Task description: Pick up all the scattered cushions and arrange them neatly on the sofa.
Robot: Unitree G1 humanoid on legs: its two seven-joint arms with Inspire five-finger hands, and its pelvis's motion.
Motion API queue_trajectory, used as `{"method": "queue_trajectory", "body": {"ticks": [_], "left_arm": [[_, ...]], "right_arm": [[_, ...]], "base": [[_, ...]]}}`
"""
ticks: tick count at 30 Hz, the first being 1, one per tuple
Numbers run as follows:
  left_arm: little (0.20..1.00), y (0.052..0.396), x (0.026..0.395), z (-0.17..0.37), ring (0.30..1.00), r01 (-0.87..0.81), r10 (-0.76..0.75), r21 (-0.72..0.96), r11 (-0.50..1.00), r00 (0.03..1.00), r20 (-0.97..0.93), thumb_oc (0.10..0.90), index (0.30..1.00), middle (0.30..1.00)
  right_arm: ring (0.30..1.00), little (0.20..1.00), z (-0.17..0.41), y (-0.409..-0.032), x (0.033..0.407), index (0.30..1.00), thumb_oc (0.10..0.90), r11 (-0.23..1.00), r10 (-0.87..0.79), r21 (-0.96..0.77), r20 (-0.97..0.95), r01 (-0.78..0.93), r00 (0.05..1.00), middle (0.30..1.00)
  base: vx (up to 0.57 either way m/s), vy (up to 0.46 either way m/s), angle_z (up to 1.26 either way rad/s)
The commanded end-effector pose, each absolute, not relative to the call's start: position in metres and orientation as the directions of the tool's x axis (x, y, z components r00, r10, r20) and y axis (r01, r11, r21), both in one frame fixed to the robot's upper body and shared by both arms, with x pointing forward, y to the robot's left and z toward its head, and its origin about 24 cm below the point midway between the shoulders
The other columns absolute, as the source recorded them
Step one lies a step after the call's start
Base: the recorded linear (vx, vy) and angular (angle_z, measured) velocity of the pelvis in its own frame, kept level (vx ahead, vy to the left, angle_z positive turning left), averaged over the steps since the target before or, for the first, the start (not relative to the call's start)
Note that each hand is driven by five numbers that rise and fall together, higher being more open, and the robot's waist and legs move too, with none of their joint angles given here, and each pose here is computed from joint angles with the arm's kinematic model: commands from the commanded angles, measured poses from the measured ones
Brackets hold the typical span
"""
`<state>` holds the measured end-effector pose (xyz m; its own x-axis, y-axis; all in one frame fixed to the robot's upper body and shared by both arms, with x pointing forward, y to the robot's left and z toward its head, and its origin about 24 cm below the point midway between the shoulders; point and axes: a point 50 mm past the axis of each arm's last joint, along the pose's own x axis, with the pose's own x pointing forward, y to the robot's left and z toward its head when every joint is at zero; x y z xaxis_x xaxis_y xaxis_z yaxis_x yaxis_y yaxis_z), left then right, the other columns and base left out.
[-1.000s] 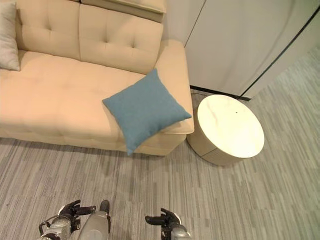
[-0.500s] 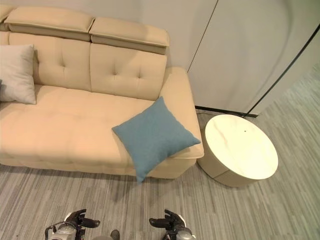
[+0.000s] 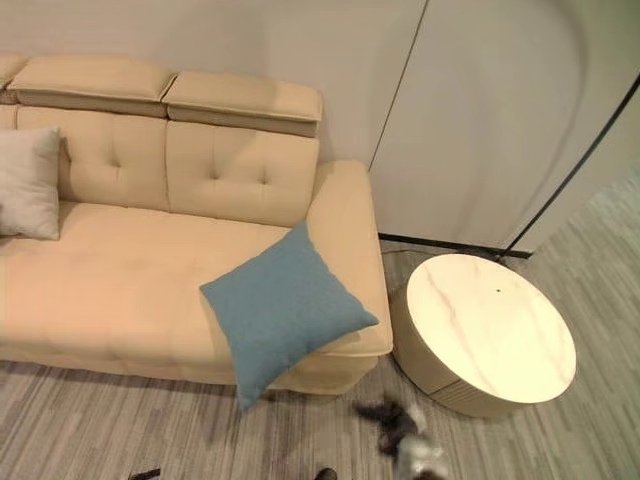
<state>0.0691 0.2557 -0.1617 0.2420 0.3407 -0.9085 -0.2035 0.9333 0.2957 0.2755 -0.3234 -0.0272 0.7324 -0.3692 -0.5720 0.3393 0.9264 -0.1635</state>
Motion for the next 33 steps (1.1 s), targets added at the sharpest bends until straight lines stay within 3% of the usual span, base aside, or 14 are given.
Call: {"method": "queue_trajectory", "body": {"ticks": [1,3,5,6,9,10,13,17,19,21,27,33], "left_arm": [[0.9,0.272,0.097,-0.151,0.9,-0.198,0.343,0.29,0.936,0.339,-0.876,0.8,0.9,0.9],[0.9,0.274,0.1,-0.149,0.9,-0.227,0.341,0.274,0.935,0.347,-0.874,0.8,0.9,0.9],[0.9,0.28,0.113,-0.143,0.9,-0.324,0.348,0.226,0.919,0.392,-0.851,0.8,0.9,0.9],[0.9,0.28,0.113,-0.143,0.9,-0.326,0.348,0.225,0.918,0.392,-0.852,0.8,0.9,0.9],[0.9,0.285,0.162,-0.121,0.9,-0.348,0.358,0.184,0.919,0.543,-0.76,0.8,0.9,0.9],[0.9,0.285,0.162,-0.121,0.9,-0.348,0.358,0.184,0.919,0.543,-0.76,0.8,0.9,0.9],[0.9,0.3,0.187,-0.096,0.9,-0.455,0.377,0.049,0.889,0.666,-0.644,0.8,0.9,0.9],[0.9,0.271,0.238,-0.062,0.9,-0.415,0.306,-0.127,0.901,0.816,-0.491,0.8,0.9,0.9],[0.9,0.271,0.255,-0.036,0.9,-0.439,0.342,-0.216,0.872,0.863,-0.372,0.8,0.9,0.9],[0.9,0.263,0.267,-0.018,0.9,-0.396,0.315,-0.31,0.864,0.907,-0.28,0.8,0.9,0.9],[0.9,0.248,0.301,0.003,0.9,-0.392,0.311,-0.38,0.838,0.915,-0.256,0.8,0.9,0.9],[0.9,0.237,0.307,-0.013,0.9,-0.45,0.312,-0.419,0.788,0.88,-0.359,0.8,0.9,0.9]], "right_arm": [[0.9,0.9,0.163,-0.319,0.381,0.9,0.8,0.951,-0.307,-0.031,-0.01,0.306,0.952,0.9],[0.9,0.9,0.177,-0.31,0.388,0.9,0.8,0.96,-0.279,-0.036,0.011,0.279,0.96,0.9],[0.9,0.9,0.2,-0.268,0.408,0.9,0.8,0.983,-0.16,-0.077,0.067,0.165,0.985,0.9],[0.9,0.9,0.201,-0.267,0.408,0.9,0.8,0.983,-0.158,-0.078,0.067,0.164,0.985,0.9],[0.9,0.9,0.209,-0.242,0.416,0.9,0.8,0.987,-0.095,-0.118,0.094,0.106,0.991,0.9],[0.9,0.9,0.209,-0.242,0.416,0.9,0.8,0.987,-0.095,-0.118,0.093,0.106,0.991,0.9],[0.9,0.9,0.262,-0.261,0.413,0.9,0.8,0.975,-0.06,-0.208,0.093,0.078,0.994,0.9],[0.9,0.9,0.211,-0.243,0.42,0.9,0.8,0.971,-0.086,-0.231,-0.085,0.064,0.993,0.9],[0.9,0.9,0.147,-0.201,0.399,0.9,0.8,0.945,0.11,-0.309,-0.018,-0.11,0.994,0.9],[0.9,0.9,0.159,-0.186,0.393,0.9,0.8,0.933,0.079,-0.358,0.084,-0.044,0.993,0.9],[0.9,0.9,0.155,-0.157,0.406,0.9,0.8,0.936,0.078,-0.344,-0.008,-0.077,0.997,0.9],[0.9,0.9,0.14,-0.132,0.404,0.9,0.8,0.897,0.163,-0.408,-0.048,-0.168,0.985,0.9]], "base": [[0.12,-0.096,-0.35],[0.15,0.001,-0.12],[0.32,0.154,0.05],[0.29,0.165,-0.05],[0.12,0.136,-0.21],[0.2,0.16,-0.27],[0.21,0.121,-0.31],[0.13,0.072,-0.07],[-0.23,0.07,-0.15],[-0.16,0.071,-0.15],[-0.09,0.023,-0.14],[-0.05,0.007,-0.06]]}}
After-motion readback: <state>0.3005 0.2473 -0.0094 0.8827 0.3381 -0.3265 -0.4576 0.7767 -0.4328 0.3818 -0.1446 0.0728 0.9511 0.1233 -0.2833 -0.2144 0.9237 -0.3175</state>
